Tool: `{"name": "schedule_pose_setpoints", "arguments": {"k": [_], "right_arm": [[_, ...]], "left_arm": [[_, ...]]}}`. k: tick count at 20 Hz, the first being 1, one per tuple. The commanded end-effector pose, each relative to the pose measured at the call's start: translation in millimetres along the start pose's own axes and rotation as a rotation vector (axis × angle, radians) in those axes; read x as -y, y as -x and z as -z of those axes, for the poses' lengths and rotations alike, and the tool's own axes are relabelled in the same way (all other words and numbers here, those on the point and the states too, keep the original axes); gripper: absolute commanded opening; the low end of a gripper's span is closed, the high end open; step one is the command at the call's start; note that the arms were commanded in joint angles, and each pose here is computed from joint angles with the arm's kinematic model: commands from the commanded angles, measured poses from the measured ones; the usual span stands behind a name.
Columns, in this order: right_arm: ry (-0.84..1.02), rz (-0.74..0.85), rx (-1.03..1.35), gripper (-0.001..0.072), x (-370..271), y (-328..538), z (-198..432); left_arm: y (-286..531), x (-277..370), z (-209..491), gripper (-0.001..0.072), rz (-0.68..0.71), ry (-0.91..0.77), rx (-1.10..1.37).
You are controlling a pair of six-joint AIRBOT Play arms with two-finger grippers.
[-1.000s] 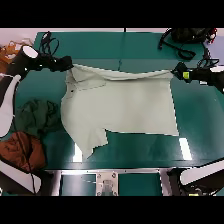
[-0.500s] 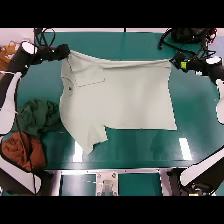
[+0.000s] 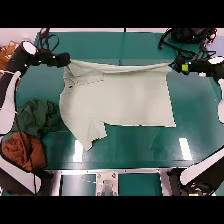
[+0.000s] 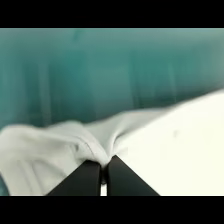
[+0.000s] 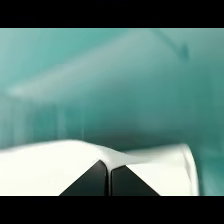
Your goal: Fold the shirts.
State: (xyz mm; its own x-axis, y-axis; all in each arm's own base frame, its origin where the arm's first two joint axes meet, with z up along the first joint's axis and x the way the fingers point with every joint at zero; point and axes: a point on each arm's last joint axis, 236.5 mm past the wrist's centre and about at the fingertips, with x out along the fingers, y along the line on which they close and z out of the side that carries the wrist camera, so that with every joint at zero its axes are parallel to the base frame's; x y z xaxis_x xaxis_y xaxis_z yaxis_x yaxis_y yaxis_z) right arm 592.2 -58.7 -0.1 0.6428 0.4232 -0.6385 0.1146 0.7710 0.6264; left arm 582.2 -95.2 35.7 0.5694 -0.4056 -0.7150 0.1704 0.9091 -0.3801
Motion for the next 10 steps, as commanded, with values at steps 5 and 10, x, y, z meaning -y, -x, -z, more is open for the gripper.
{"name": "schedule_pose_setpoints", "arguments": {"k": [5, 10], "right_arm": [[-0.009, 0.155, -0.327, 0.0013, 62, 16, 86], [-0.033, 0.173, -0.375, 0.0013, 74, 12, 107]], "left_arm": [[10, -29, 92, 0.0022, -0.098, -0.051, -0.384], [-2, -40, 129, 0.0023, -0.102, -0.002, -0.513]]}}
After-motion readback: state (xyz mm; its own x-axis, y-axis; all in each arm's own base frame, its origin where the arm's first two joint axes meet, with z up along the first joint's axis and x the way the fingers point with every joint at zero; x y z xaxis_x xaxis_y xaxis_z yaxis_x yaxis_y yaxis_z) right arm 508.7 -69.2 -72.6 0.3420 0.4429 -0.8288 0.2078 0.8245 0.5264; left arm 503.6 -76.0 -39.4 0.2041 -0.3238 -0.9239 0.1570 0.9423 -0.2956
